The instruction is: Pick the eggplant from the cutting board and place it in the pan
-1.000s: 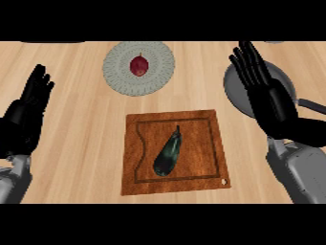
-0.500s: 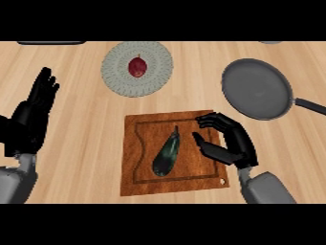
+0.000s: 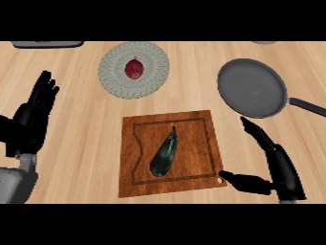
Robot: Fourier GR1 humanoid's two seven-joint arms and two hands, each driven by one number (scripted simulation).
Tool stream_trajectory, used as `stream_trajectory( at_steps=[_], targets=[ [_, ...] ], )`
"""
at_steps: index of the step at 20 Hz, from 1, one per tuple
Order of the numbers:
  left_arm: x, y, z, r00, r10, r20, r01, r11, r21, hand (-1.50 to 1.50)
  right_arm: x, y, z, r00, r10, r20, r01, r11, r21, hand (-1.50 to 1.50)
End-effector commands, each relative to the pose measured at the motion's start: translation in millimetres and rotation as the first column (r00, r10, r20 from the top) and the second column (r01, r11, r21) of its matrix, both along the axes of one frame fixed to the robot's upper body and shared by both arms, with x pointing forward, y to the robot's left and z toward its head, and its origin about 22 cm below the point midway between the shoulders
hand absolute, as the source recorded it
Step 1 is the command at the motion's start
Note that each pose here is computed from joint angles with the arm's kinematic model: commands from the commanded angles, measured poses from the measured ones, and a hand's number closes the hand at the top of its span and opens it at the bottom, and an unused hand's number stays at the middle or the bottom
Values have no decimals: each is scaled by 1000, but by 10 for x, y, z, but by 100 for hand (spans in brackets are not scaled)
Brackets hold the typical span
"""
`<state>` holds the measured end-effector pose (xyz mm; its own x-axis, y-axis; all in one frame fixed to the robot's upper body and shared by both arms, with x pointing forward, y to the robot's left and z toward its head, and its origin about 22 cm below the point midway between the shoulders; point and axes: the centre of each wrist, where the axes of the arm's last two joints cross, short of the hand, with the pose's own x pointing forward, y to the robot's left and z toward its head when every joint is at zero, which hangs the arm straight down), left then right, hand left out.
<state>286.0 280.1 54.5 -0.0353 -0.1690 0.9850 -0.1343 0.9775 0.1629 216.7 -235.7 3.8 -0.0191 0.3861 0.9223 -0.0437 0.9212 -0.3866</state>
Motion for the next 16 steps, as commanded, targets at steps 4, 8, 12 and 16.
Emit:
stream_trajectory(
  at_steps=[4,8,12,16],
  targets=[
    [96,-118,13,1000,-25,9,25,1000,-8,0,170,-235,964,976,116,-184,-163,948,-272,-150],
    [-42,-6,-151,999,-40,2,40,999,-8,0,404,-103,1368,972,90,-216,-151,947,-283,-150],
    [167,-46,-53,999,-38,-3,38,999,-13,0,697,163,1713,979,96,-179,-156,920,-360,-150],
    [94,-104,17,999,-48,-3,48,999,-13,0,860,195,1917,970,105,-218,-175,926,-335,-150]
  ],
)
